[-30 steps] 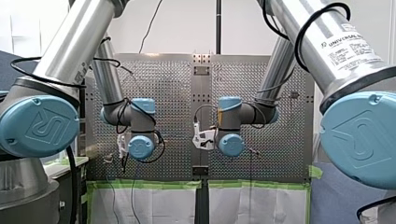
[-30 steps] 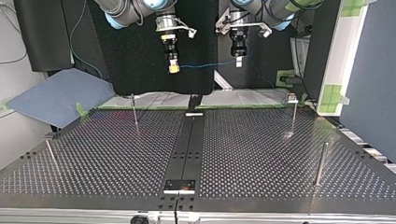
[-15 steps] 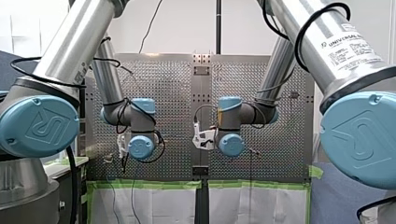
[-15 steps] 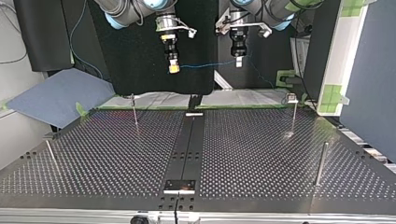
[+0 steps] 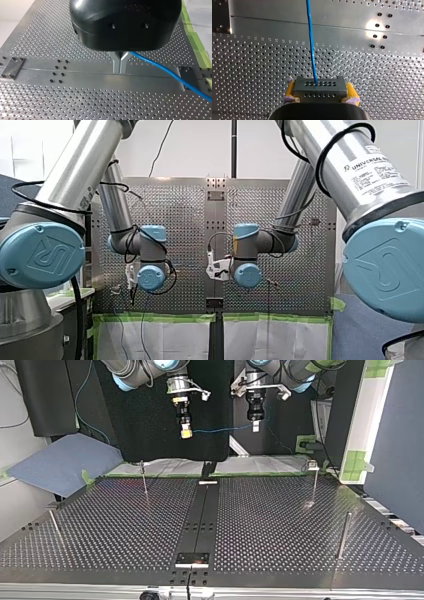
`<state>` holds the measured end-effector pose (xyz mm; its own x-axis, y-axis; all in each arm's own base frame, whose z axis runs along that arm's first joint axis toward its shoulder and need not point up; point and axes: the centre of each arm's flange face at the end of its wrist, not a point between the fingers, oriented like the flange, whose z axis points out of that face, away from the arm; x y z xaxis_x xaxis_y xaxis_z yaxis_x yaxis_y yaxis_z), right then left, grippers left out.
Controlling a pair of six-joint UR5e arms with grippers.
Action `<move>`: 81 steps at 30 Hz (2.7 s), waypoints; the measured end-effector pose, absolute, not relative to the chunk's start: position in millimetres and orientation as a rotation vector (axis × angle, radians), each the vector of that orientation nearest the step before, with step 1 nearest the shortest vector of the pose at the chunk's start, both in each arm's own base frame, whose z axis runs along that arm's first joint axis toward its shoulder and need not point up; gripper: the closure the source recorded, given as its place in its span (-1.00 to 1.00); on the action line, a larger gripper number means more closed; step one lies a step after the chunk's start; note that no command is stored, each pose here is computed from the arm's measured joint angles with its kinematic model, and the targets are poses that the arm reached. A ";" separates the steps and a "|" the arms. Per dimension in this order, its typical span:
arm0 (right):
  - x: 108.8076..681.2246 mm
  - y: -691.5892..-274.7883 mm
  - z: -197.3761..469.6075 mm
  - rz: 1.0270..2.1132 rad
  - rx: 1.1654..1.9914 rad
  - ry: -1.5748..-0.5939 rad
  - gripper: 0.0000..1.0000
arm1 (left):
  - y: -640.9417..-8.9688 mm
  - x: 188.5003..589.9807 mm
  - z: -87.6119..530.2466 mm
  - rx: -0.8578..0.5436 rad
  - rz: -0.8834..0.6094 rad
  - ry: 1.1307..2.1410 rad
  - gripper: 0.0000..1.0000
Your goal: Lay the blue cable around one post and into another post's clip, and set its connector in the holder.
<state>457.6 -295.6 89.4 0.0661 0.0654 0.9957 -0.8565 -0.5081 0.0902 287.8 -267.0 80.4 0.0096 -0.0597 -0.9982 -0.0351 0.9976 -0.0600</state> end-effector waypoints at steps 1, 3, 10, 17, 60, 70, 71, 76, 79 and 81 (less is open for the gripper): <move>457.6 -295.6 89.4 1.545 1.590 -0.811 1.00 | -267.0 287.8 80.4 -0.075 -0.019 1.562 1.00; 457.6 -295.5 89.4 1.544 1.590 -0.811 1.00 | -267.0 287.8 80.4 -0.075 -0.019 1.562 1.00; 457.6 -295.5 89.3 1.544 1.590 -0.811 1.00 | -267.0 287.8 80.4 -0.075 -0.019 1.562 1.00; 457.6 -295.5 89.4 1.544 1.590 -0.811 1.00 | -267.0 287.8 80.4 -0.075 -0.019 1.562 1.00; 448.6 -268.7 46.7 1.452 1.739 -0.816 1.00 | -265.8 288.9 63.0 -0.061 0.009 1.597 1.00; 448.6 -268.7 46.7 1.452 1.739 -0.816 1.00 | -265.8 288.9 63.0 -0.061 0.009 1.597 1.00; 448.6 -268.7 46.7 1.452 1.739 -0.816 1.00 | -265.8 288.9 63.0 -0.061 0.009 1.597 1.00; 448.6 -268.7 46.7 1.452 1.739 -0.816 1.00 | -265.8 288.9 62.9 -0.061 0.009 1.597 1.00; 448.6 -268.7 46.7 1.452 1.739 -0.816 1.00 | -265.8 288.9 62.9 -0.061 0.009 1.597 1.00; 448.6 -268.6 46.7 1.452 1.739 -0.816 1.00 | -265.8 288.9 63.0 -0.061 0.009 1.597 1.00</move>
